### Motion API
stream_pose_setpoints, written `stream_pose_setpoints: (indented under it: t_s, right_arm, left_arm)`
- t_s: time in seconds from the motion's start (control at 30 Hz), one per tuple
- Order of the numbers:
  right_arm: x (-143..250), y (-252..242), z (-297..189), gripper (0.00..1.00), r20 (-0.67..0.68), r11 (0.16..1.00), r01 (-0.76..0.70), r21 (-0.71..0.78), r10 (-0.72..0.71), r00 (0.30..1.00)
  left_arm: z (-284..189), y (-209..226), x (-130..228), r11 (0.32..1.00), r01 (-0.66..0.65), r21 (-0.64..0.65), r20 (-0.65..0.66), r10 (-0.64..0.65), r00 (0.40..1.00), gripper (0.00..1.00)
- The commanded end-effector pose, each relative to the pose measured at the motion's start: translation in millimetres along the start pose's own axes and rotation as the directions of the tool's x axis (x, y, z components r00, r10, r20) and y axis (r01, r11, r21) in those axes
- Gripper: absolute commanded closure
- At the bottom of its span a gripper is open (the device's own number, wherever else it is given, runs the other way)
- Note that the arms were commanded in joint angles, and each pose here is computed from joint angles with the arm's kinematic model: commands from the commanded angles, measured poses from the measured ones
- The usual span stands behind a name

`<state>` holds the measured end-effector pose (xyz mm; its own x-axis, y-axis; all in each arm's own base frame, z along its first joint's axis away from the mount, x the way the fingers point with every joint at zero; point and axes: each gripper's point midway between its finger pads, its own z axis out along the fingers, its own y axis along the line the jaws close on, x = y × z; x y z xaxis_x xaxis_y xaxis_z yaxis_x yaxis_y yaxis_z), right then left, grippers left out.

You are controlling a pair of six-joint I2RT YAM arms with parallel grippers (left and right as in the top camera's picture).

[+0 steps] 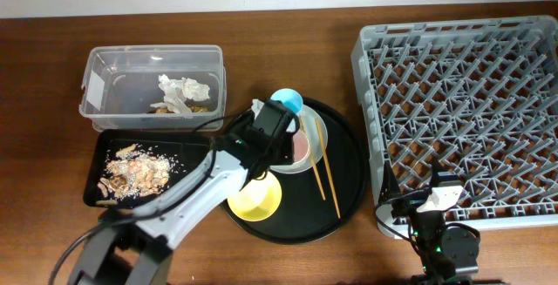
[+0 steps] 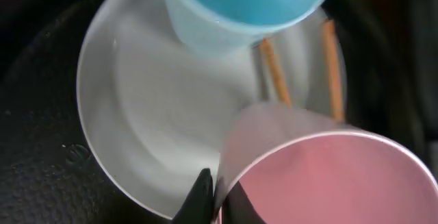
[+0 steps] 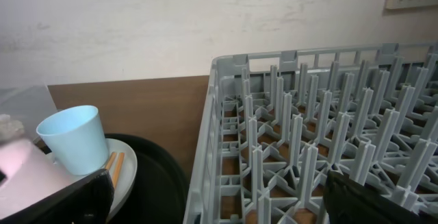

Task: Sort waste into correct bins and load items into the dishwasher rack
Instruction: 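Move the left gripper to the pink cup and grasp its rim, then lift the pink cup and hand it to the right gripper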

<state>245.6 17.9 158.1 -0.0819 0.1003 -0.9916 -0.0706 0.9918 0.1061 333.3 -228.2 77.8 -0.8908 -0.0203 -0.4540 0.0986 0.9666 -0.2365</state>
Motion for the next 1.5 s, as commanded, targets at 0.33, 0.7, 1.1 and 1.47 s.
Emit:
stream_pose_setpoints:
  t_s: [0.33,0.7,1.1,1.47]
  right_arm:
    - [1.5,1.3,0.2,0.02,-0.002,1.000,-0.009,-0.011,0.009,1.000]
    - [-71.4,102.7,-44.5,0.02,-0.079,0.689,-0.390,-0.610,0.437,0.896]
    - [-184.8,174.4,-115.6,0.02,-0.325,0.385,-0.371,-0.845,0.182,0.928]
    - [-158.6,186.1,-86.5,0.02,-0.600,0.152,-0.592,-0.792,-0.011,0.800]
  left_arm:
    - [-166.8,-75.5,-23.8,0.720,-0.010,0.694,0.002,0.012,1.000,0.99]
    - [-224.2,-63.7,-27.2,0.406,-0.051,0.912,0.007,0.109,0.994,1.00]
    - [-254.7,-75.2,-30.3,0.236,-0.208,0.949,0.164,0.191,0.968,1.00]
    - [-263.5,-76.5,-23.7,0.180,-0.200,0.963,0.159,0.218,0.963,1.00]
